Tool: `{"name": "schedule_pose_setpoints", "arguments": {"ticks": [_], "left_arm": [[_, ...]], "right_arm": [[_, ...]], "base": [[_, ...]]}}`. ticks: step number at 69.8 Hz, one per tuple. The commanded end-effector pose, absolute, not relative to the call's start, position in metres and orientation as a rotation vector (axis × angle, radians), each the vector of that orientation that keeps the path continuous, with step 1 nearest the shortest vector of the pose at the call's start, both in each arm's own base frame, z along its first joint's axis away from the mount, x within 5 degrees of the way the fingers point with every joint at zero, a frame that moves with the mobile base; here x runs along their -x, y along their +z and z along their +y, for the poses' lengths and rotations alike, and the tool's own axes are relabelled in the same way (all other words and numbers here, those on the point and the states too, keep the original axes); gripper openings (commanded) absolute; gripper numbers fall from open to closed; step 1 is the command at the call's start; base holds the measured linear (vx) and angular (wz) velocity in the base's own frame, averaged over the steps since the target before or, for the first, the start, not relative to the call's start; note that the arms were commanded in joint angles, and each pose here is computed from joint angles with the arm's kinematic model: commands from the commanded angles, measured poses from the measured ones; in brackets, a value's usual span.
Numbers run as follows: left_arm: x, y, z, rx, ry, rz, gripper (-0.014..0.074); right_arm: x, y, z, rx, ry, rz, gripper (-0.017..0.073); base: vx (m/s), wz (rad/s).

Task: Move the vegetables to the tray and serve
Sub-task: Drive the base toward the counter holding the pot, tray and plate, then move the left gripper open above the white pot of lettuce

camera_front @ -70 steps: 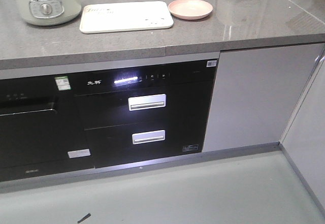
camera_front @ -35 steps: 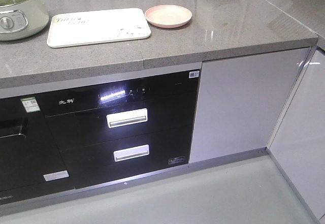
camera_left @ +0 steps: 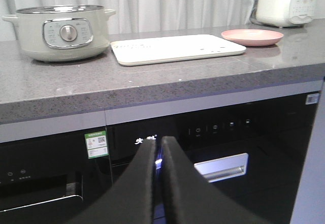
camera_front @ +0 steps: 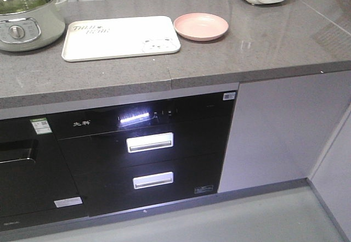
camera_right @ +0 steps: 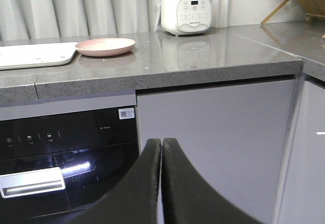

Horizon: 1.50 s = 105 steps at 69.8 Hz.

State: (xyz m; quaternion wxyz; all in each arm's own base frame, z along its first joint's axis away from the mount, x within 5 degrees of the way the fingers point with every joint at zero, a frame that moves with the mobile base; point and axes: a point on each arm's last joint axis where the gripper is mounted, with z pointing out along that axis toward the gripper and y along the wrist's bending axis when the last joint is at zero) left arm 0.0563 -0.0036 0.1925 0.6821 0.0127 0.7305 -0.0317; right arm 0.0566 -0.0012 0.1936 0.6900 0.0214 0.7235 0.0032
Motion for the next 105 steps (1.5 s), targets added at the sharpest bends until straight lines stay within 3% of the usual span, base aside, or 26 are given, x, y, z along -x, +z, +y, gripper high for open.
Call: {"name": "schedule_pose_setpoints", "arguments": {"ticks": [1,105], "left_arm": [[-0.0566,0.1907,-0.0036,-0.014,-0.087,1.577,-0.0006],[-0.0566,0.1907,-0.0037,-0.015,-0.088,1.577,-0.0006]], "right_arm": [[-0.0569,0.1953,-0.0017,-0.042,-0.006,1.555,-0.0006],[-0.0569,0.1953,-0.0017,-0.042,-0.006,1.555,-0.0006]], "base": [[0.16,0.17],[0.17,0.12]]}}
